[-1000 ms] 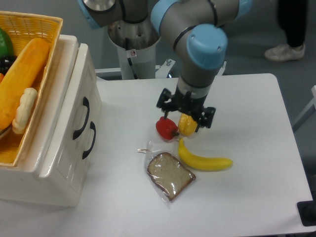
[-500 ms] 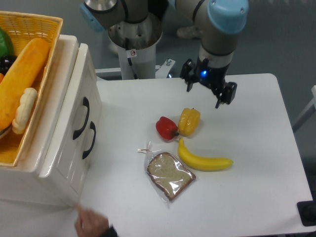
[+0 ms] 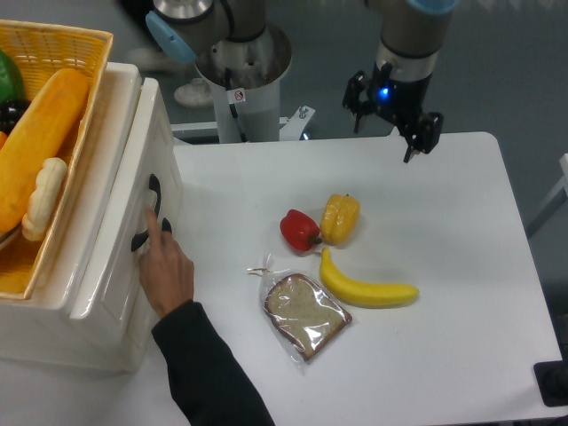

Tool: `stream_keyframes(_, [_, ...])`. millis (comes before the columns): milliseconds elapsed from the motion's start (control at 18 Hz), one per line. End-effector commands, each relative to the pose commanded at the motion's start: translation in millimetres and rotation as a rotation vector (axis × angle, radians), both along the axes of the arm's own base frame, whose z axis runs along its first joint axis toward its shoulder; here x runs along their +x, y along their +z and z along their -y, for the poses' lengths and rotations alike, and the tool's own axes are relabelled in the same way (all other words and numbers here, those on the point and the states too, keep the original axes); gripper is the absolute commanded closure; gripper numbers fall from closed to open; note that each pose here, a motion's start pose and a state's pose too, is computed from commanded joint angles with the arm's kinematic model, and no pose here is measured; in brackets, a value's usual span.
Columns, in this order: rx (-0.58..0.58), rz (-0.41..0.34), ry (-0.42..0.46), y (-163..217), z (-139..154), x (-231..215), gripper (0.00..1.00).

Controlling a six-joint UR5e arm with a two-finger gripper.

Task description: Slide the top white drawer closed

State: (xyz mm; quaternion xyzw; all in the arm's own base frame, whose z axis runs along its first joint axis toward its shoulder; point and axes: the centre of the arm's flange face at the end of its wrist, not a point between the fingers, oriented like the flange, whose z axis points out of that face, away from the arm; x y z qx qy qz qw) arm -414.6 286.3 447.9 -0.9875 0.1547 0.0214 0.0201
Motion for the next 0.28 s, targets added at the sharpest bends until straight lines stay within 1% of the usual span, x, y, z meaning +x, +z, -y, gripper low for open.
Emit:
stream_keyframes(111, [-0.003,0.009,0.012,-4.8,8.2,5.8,0.00])
stream_keyframes(278, [-0.004,0.012,0.014,-5.8,9.2,6.4,0.00])
